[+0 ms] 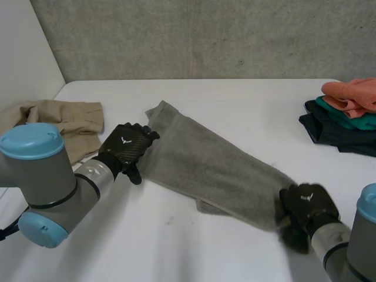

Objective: Fold the laundry.

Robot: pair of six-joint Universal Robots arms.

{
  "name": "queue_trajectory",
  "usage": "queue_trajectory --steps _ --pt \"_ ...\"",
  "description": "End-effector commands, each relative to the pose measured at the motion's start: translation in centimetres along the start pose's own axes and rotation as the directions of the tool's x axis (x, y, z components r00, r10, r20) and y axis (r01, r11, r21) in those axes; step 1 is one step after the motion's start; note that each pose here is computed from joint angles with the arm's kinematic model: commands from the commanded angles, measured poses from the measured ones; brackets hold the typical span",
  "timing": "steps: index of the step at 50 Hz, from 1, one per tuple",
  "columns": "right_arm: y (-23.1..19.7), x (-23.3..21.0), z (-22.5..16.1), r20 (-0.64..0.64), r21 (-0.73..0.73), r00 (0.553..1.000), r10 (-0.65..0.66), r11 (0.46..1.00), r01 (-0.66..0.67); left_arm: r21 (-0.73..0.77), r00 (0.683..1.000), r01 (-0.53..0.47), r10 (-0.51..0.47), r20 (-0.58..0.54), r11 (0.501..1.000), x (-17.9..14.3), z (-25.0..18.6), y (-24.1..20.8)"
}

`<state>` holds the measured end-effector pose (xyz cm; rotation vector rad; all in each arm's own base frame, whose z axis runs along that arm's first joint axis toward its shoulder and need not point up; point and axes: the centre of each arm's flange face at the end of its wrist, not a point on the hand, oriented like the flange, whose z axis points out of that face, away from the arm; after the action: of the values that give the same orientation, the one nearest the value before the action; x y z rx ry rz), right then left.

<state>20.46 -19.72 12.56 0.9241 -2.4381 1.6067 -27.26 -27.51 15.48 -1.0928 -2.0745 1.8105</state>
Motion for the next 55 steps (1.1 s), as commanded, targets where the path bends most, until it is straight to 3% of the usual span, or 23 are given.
queue_trajectory --steps 1,9,17,29,35,39,43,45,47,51,55 --pt "-6.2 1.8 -1.1 -0.1 0.22 0.992 -0.075 0.971 0.096 0.008 0.998 0.057 -0.057 0.0 0.998 0.0 0.0 -0.3" --pt "-14.0 1.3 -5.1 -0.051 0.39 0.993 -0.106 0.913 0.118 -0.004 0.99 0.139 -0.139 -0.009 0.99 0.1 -0.2 -0.2" --pt "-18.5 0.7 -8.1 -0.006 0.49 0.996 -0.094 0.867 0.084 0.003 0.983 0.182 -0.182 -0.039 0.983 1.4 -0.3 -0.4" --pt "-21.7 2.5 -12.8 -0.042 0.612 0.998 -0.049 0.788 0.064 0.028 0.981 0.181 -0.179 -0.076 0.983 2.9 2.6 -0.2" --pt "-21.4 2.9 -13.6 -0.042 0.597 0.998 -0.053 0.8 0.068 0.018 0.984 0.178 -0.178 -0.001 0.984 2.8 4.5 1.0" --pt "-19.7 2.4 -13.0 -0.023 0.538 0.996 -0.088 0.839 0.086 0.078 0.961 0.162 -0.175 0.215 0.984 -0.2 5.9 0.4" --pt "-17.7 2.5 -11.2 -0.016 0.451 0.993 -0.118 0.886 0.113 0.086 0.94 0.151 -0.17 0.296 0.985 -1.1 5.3 0.3" --pt "-16.7 3.3 -9.7 -0.034 0.396 0.992 -0.125 0.909 0.128 0.115 0.941 0.144 -0.172 0.293 0.983 -1.7 3.8 -1.3" --pt "-14.0 4.0 -5.9 -0.027 0.266 0.986 -0.163 0.95 0.164 0.129 0.944 0.141 -0.172 0.282 0.982 -1.9 2.8 -2.0" --pt "-10.1 3.3 -0.9 0.069 0.108 0.981 -0.182 0.979 0.174 0.157 0.968 0.131 -0.161 0.194 0.979 -1.5 0.2 -3.2" --pt "-8.6 2.3 2.5 0.101 0.08 0.98 -0.169 0.984 0.161 0.161 0.975 0.123 -0.149 0.164 0.979 -1.1 -0.3 -3.4"
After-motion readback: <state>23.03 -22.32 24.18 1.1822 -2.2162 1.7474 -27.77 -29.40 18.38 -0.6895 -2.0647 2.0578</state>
